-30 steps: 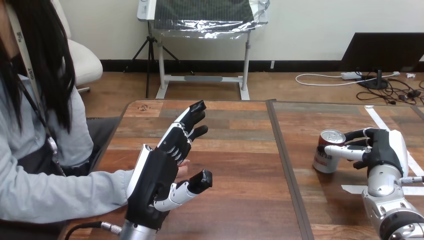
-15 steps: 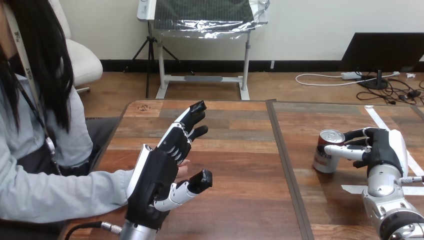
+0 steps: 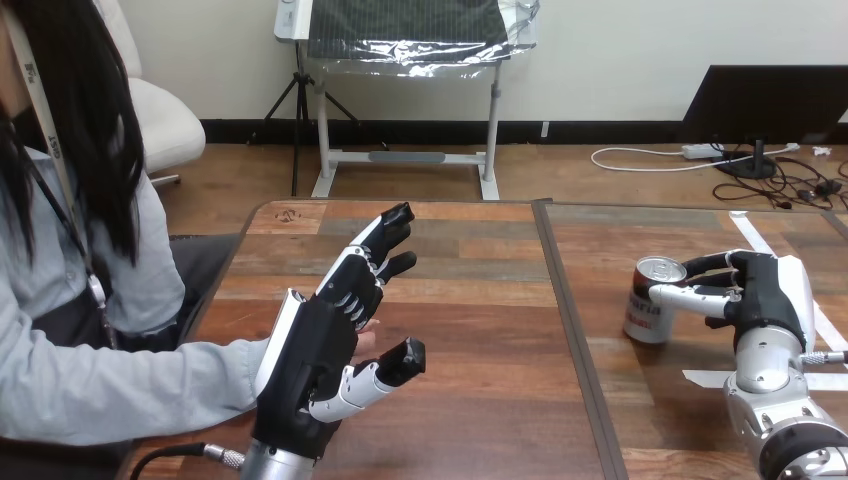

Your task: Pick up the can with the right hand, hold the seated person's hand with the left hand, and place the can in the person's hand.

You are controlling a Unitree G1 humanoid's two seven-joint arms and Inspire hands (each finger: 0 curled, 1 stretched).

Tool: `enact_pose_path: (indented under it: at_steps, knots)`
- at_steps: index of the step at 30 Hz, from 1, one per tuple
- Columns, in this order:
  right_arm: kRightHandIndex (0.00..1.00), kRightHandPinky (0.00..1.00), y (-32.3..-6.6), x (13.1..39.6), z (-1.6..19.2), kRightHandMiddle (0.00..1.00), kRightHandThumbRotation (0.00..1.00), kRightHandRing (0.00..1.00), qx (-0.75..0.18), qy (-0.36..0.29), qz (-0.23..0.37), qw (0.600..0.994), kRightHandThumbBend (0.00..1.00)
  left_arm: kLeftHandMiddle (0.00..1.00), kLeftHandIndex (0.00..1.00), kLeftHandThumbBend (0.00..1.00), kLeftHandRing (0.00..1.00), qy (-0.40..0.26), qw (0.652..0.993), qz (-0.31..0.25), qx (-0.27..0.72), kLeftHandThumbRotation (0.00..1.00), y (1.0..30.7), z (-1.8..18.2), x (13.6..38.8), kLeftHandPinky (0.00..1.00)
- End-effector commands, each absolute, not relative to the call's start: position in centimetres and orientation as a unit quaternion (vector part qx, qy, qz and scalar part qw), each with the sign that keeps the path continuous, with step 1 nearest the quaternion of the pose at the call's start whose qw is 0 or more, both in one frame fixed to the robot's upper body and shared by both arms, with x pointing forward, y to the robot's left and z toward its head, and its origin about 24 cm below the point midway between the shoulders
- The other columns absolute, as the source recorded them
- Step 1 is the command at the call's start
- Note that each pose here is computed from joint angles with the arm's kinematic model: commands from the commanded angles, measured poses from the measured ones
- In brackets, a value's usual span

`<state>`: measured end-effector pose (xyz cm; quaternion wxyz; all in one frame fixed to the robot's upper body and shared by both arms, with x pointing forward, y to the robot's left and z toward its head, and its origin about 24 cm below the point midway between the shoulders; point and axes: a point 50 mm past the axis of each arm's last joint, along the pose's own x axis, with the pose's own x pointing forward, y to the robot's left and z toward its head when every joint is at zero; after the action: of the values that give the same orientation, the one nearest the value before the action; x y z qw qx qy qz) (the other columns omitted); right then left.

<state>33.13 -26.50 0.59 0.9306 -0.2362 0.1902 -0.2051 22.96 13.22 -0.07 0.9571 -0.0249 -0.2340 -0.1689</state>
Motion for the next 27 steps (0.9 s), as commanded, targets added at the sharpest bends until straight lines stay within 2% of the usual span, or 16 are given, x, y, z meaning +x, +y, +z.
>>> enact_pose_path:
  at_steps: [1, 27]
  knots:
    - [0.52, 0.45, -26.1, 34.6, 2.8, 0.52, 0.00, 0.49, -0.214, 0.139, -0.207, 0.945, 0.82, 0.94, 0.88, 1.00, 0.94, -0.267, 0.948, -0.171, -0.023, 0.62, 12.9, 1.3, 24.0, 0.88]
    - [0.51, 0.37, -24.9, 34.9, 3.1, 0.49, 0.00, 0.43, -0.187, 0.097, -0.187, 0.960, 0.81, 0.94, 0.89, 1.00, 0.94, -0.267, 0.948, -0.171, -0.020, 0.62, 13.1, 1.4, 24.1, 0.88]
